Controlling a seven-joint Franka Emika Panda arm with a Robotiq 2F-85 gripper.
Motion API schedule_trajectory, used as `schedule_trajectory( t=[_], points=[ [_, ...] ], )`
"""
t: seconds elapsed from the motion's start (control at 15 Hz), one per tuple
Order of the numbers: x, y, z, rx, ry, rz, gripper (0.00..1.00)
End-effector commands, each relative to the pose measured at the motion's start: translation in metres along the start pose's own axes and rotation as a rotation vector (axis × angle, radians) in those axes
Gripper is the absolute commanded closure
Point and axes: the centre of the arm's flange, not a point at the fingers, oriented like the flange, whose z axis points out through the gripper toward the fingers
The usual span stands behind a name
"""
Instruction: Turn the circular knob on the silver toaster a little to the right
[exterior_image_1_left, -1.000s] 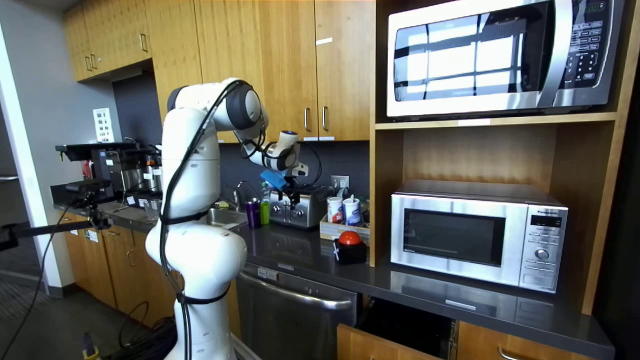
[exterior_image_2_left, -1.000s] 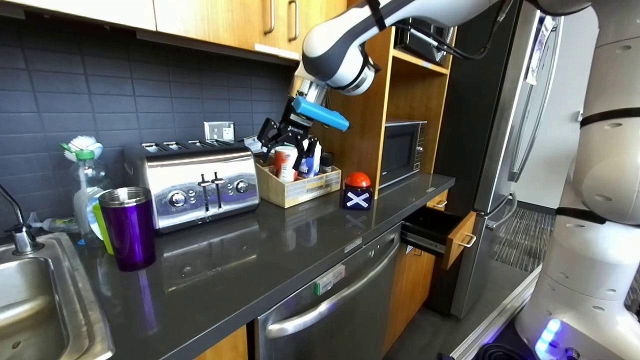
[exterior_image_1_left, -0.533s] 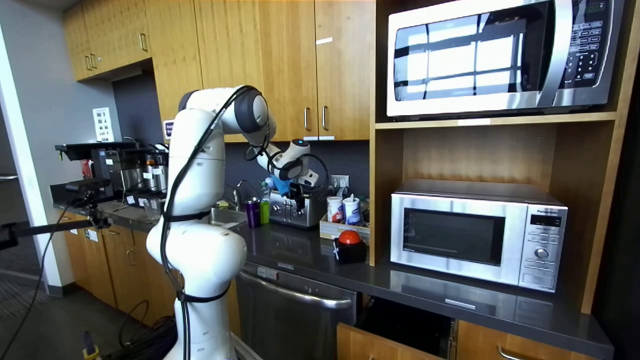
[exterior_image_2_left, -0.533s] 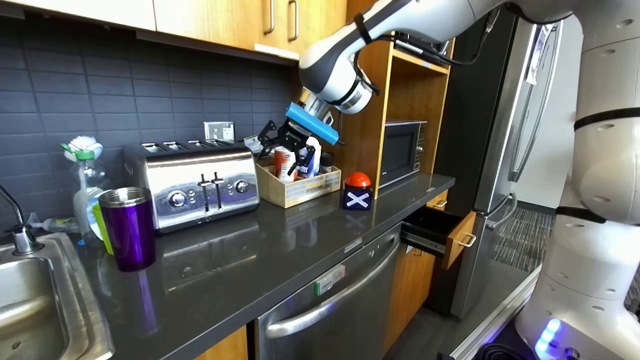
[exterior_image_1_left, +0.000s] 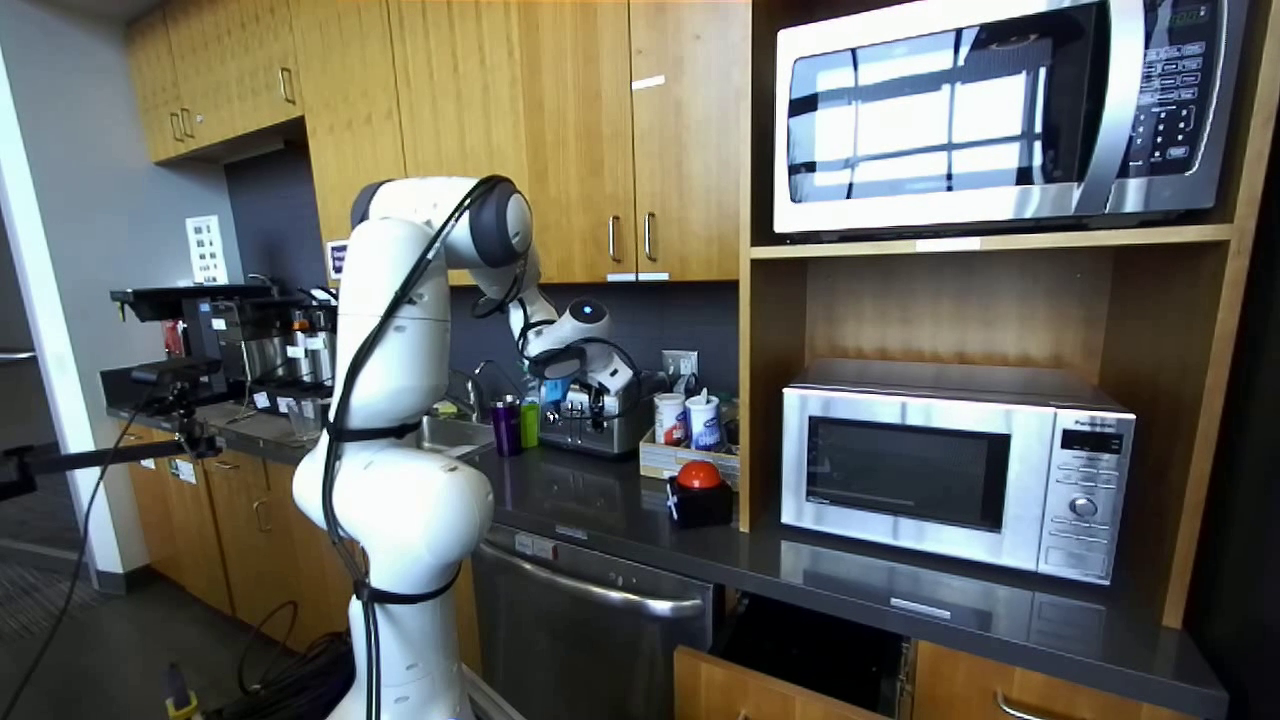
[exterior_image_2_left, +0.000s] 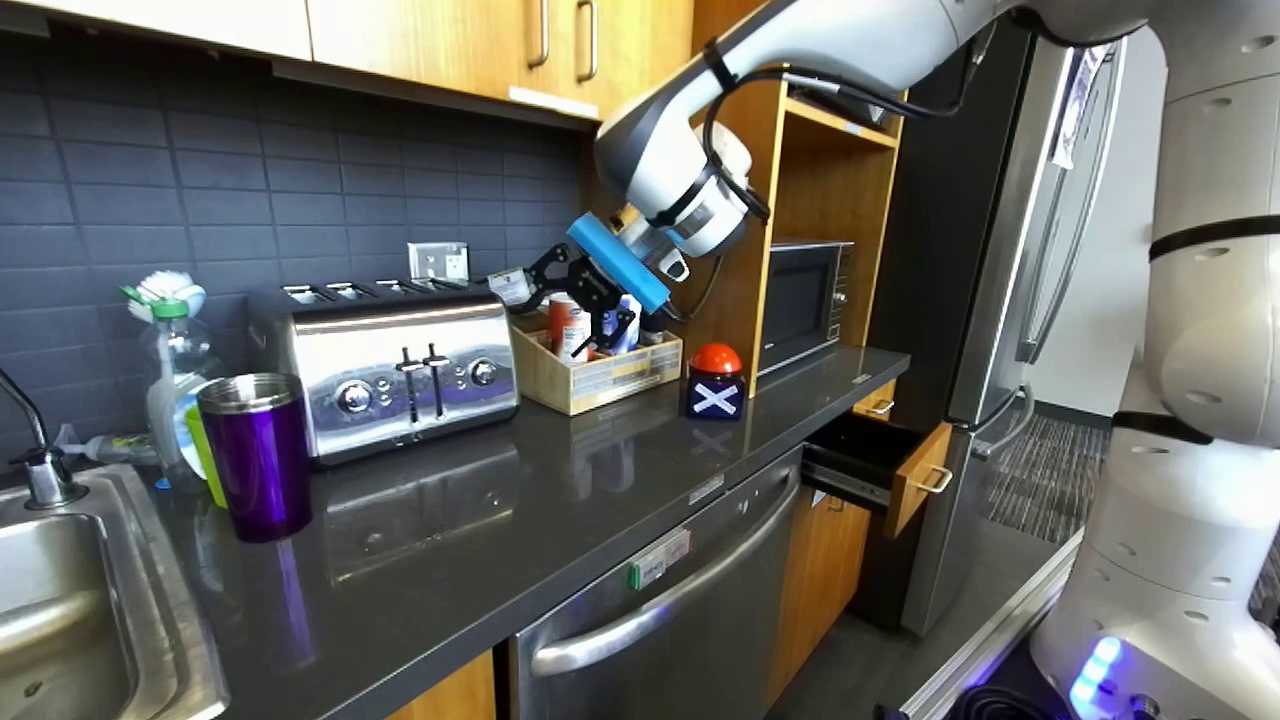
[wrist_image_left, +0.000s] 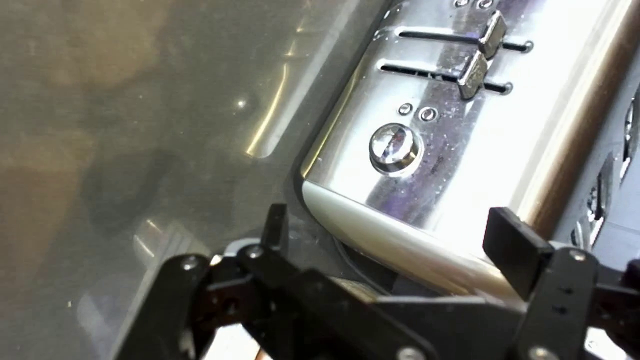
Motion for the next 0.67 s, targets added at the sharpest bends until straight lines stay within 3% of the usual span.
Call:
schedule_trajectory(
  t=[0.0, 0.27, 0.6],
  points=[
    [-0.023, 0.014, -0.002, 0.077, 0.07, 0.051, 0.0],
    [-0.029, 0.014, 0.012, 0.109, 0.155, 0.093, 0.0],
    [-0.011, 0.012, 0.047, 0.104, 0.209, 0.122, 0.0]
  ],
)
